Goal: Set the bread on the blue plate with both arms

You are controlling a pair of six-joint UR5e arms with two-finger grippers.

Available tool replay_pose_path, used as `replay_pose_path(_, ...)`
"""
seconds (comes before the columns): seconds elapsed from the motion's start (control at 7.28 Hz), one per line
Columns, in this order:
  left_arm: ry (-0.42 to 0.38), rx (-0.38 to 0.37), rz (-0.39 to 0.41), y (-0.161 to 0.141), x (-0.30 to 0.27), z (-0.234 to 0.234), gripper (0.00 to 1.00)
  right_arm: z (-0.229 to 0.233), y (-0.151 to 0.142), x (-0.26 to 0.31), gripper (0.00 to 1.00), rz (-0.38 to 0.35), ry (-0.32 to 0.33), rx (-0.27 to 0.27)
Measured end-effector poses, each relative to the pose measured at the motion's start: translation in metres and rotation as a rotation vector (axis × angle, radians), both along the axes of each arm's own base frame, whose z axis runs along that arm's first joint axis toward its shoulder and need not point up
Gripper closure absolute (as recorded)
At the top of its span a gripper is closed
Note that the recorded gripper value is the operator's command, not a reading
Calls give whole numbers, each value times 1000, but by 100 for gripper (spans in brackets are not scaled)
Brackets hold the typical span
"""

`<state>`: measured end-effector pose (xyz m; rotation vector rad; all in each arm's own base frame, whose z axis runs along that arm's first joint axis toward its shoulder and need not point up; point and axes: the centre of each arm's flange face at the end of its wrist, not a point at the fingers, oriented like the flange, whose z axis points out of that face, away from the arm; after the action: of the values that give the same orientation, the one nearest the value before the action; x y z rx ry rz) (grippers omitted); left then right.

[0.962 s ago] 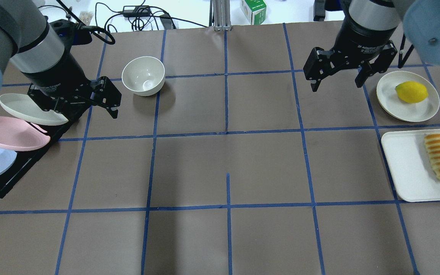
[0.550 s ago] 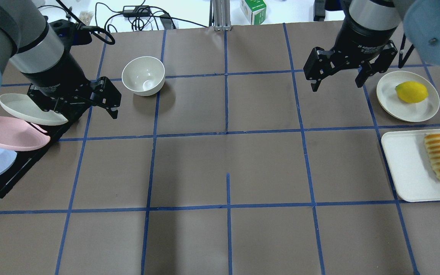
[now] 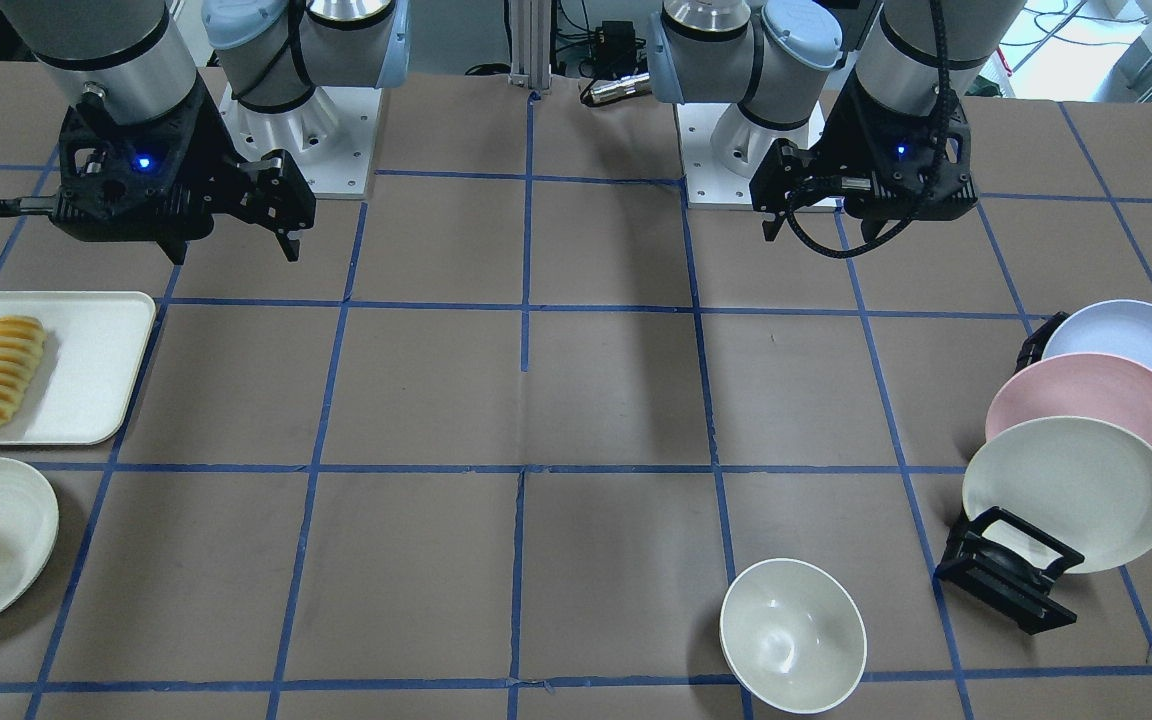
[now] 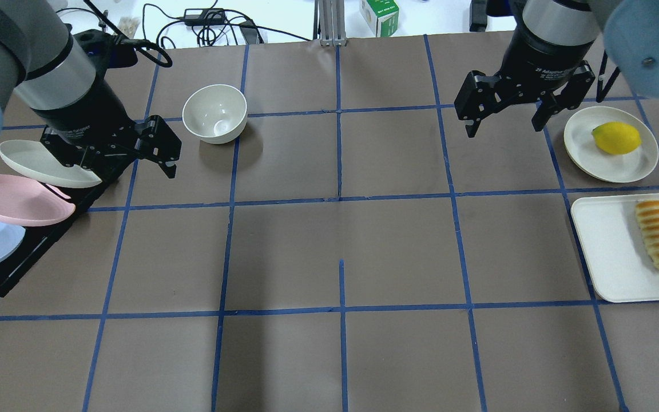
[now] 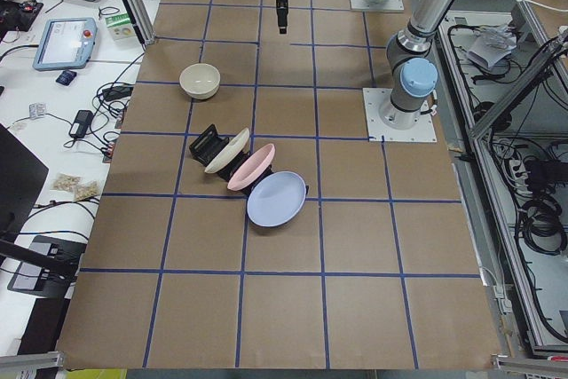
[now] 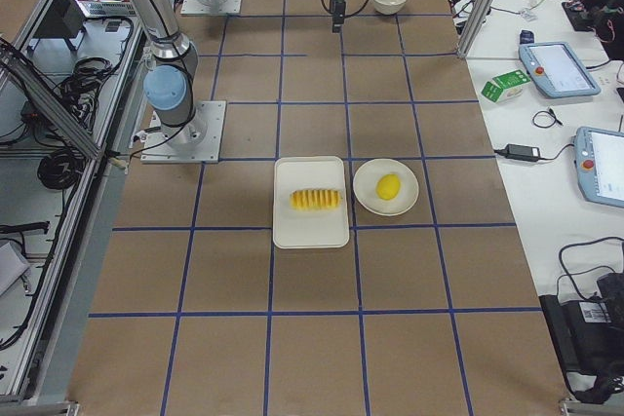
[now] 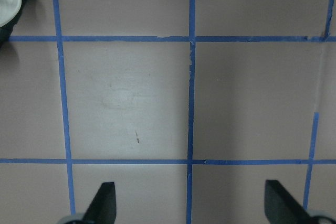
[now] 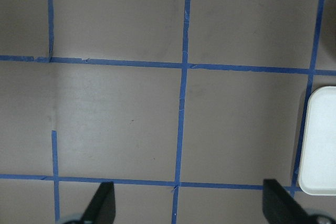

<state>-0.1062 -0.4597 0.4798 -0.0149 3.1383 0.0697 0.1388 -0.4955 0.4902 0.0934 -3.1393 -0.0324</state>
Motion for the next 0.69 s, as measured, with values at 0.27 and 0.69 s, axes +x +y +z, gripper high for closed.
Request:
replay_pose_path(0.27,-1,-14,-2,-3,2,1,0,0,0,0,0,0,0,1)
replay_pose_path(0.69,-8,-34,17,-11,11,-2,0,0,0,0,0,0,0,1)
